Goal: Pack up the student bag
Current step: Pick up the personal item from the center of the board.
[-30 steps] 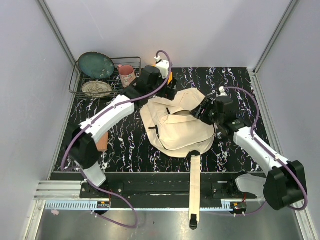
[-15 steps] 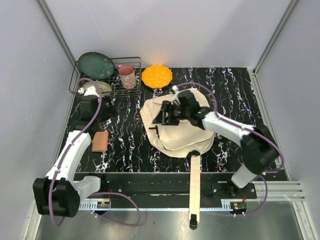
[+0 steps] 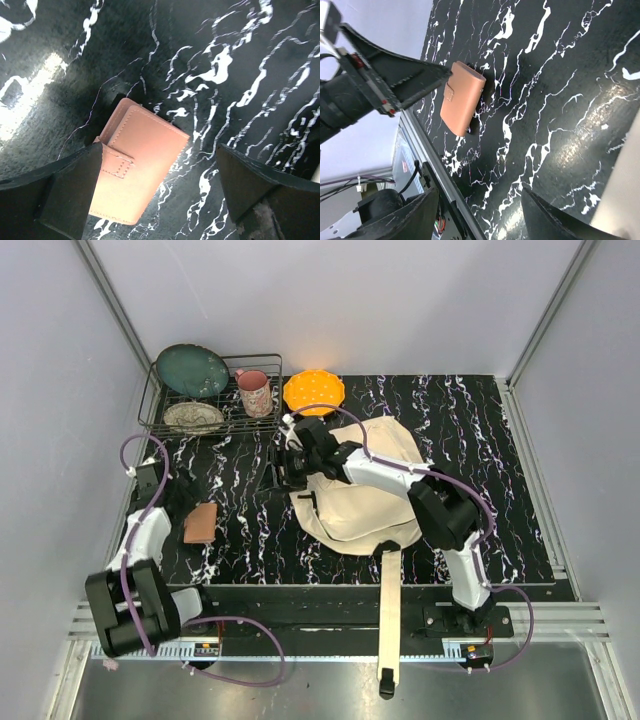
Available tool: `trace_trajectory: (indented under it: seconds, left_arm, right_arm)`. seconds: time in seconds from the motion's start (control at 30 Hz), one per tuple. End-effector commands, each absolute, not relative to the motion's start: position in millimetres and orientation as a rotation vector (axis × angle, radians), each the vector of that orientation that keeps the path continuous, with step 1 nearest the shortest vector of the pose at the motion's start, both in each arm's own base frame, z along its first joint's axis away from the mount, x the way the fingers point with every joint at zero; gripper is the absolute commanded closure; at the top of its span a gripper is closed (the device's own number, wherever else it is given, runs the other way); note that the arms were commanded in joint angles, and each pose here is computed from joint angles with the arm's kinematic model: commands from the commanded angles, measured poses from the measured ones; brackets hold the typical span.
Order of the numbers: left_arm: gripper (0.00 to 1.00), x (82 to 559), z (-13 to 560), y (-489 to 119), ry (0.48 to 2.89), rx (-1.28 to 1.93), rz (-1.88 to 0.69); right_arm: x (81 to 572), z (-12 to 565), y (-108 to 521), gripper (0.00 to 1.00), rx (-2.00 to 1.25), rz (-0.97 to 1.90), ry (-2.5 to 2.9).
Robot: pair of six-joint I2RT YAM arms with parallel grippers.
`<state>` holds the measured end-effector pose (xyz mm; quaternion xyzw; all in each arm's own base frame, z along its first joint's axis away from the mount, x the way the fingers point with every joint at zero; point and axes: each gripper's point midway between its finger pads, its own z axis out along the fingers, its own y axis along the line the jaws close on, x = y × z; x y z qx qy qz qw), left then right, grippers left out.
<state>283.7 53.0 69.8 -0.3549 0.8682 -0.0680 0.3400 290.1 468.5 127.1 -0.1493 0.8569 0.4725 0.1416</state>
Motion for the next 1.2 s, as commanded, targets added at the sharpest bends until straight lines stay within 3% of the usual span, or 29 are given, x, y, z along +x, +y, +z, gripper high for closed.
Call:
trace_trajectory:
  seconds: [0.0, 0.2, 0.5, 0.77, 1.17]
  left_arm:
    - [0.01, 301.5, 54.0, 52.3, 2.253, -0.947, -0.261]
    - [0.01, 313.5, 42.1, 57.1, 2.237, -0.948, -0.265]
    - [0.01, 287.0, 6.5, 31.5, 2.333, -0.984, -0.37]
    - [0.01, 268.7, 19.2, 2.2, 2.255, -1.005, -0.555]
    - [0.01, 243.6, 64.8, 21.5, 2.195, -1.022, -0.354]
  right_arm:
    - [282.1, 134.0, 488.3, 0.28, -0.457, 1.456, 2.478]
    - [273.8, 121.8, 488.6, 0.27, -0.475, 1.471, 2.51]
    - [263.3, 105.5, 497.3, 0.27, -0.414, 1.572, 2.582]
    - [239.8, 80.7, 519.4, 0.27, -0.36, 1.57, 2.663]
    - [209.1, 61.9, 548.1, 0.25, -0.196, 1.502, 2.7]
